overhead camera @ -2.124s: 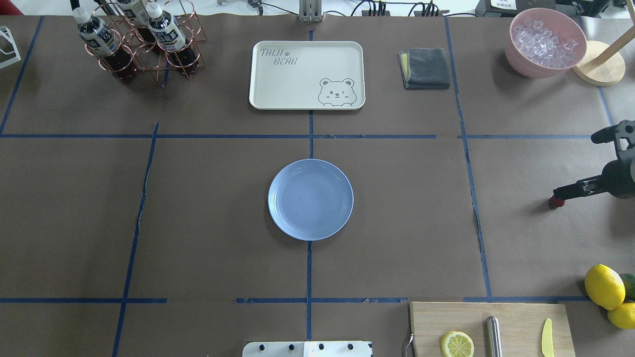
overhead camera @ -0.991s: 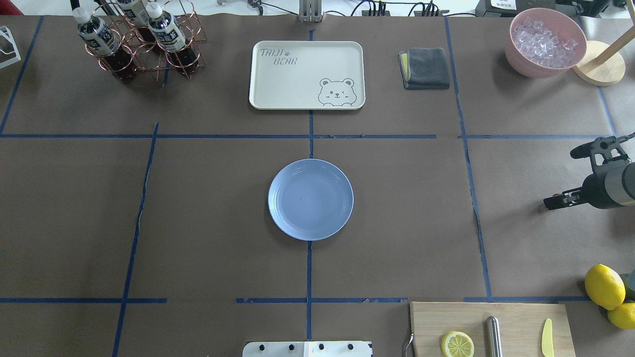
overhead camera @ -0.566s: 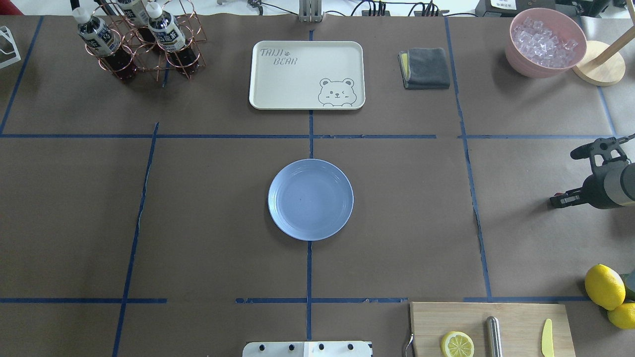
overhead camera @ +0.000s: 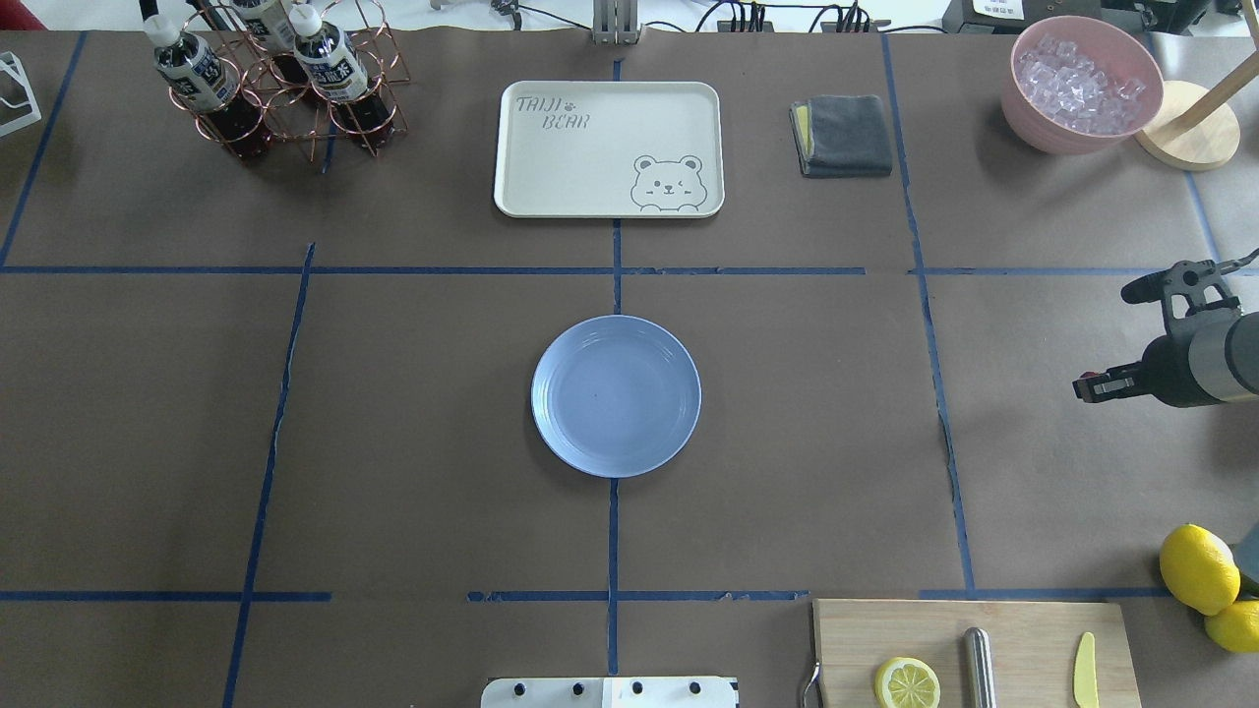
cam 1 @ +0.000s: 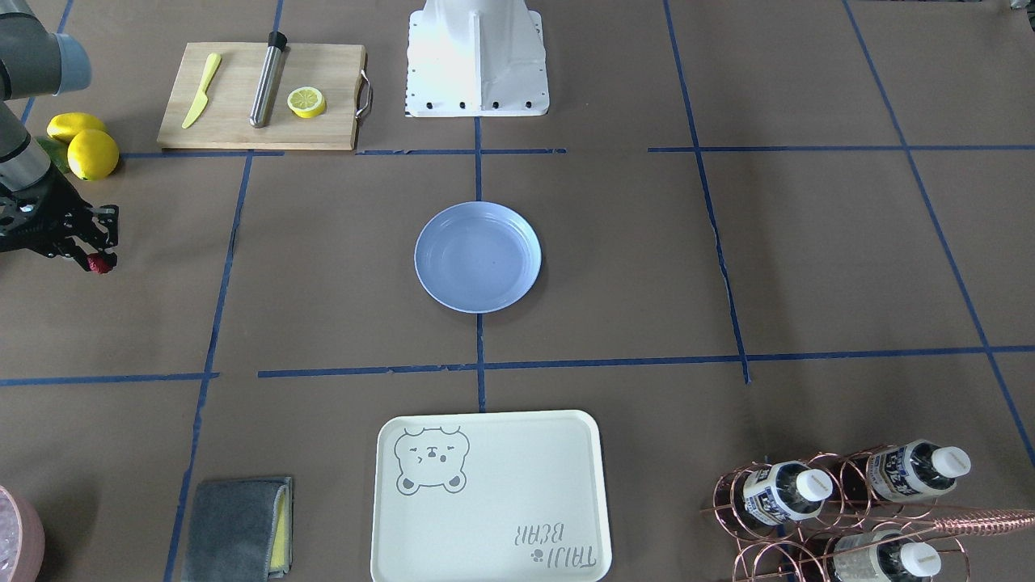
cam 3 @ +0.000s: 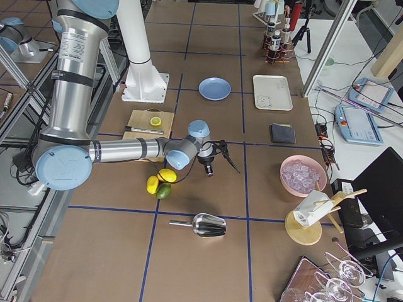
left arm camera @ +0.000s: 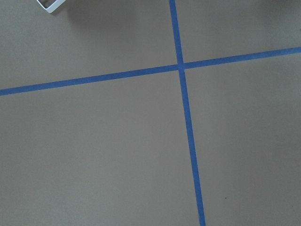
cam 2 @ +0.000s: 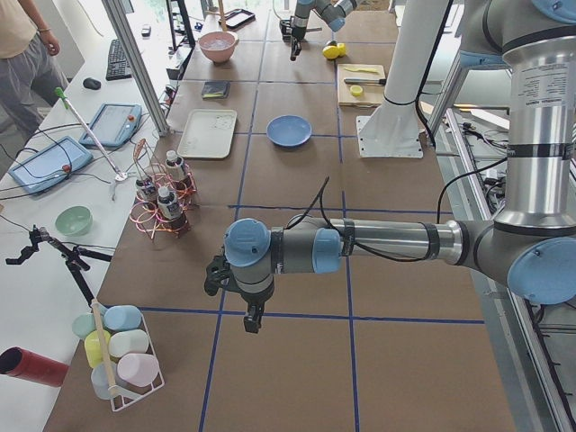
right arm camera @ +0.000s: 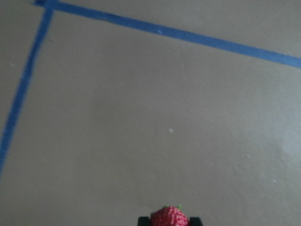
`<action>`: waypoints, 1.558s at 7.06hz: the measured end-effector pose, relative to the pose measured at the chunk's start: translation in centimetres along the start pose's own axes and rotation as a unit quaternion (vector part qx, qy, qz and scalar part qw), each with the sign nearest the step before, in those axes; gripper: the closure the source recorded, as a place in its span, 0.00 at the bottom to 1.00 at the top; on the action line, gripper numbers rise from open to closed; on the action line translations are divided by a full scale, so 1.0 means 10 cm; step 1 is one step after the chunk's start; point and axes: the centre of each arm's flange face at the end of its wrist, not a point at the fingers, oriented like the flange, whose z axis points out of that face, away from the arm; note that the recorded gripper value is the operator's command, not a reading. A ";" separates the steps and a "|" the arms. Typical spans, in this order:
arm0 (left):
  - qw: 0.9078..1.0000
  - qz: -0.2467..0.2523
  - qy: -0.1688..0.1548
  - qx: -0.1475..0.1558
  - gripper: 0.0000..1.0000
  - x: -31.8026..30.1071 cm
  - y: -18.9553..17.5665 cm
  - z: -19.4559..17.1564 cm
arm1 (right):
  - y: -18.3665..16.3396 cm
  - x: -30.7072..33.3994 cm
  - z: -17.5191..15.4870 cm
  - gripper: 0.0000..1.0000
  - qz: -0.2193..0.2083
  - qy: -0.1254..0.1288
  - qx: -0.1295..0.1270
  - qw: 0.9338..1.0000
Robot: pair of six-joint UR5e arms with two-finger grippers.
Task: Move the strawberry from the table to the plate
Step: 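Close the right gripper on the strawberry and lift it, then carry the strawberry with the right gripper over the light blue plate, then lower the strawberry onto the plate and open the right gripper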
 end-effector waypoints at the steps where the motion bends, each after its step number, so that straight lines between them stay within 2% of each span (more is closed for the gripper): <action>1: 1.000 0.000 0.000 0.000 0.00 0.01 0.00 -0.01 | -0.29 -0.50 -0.15 1.00 0.036 -0.025 0.007 0.999; 3: 1.000 0.000 -0.001 0.001 0.00 0.01 0.00 -0.02 | -0.81 -1.74 -0.29 1.00 0.088 -0.049 0.003 0.995; 4: 1.000 0.001 -0.001 0.002 0.00 0.02 0.00 -0.02 | -0.98 -2.44 -0.30 1.00 0.097 -0.044 -0.006 0.994; 5: 1.000 0.003 -0.001 0.003 0.00 0.03 -0.01 -0.03 | -1.08 -3.08 -0.30 1.00 0.098 -0.029 -0.016 0.995; 6: 1.000 0.005 -0.001 0.004 0.00 0.05 -0.02 -0.05 | -1.09 -3.61 -0.26 1.00 0.098 -0.016 -0.020 0.995; 8: 1.000 0.011 -0.002 0.009 0.00 0.09 -0.05 -0.09 | -1.04 -4.56 0.03 1.00 0.107 0.005 -0.015 0.994; 11: 1.000 0.015 -0.002 0.013 0.00 0.12 -0.07 -0.12 | -0.96 -5.24 0.27 1.00 0.120 0.019 -0.014 0.993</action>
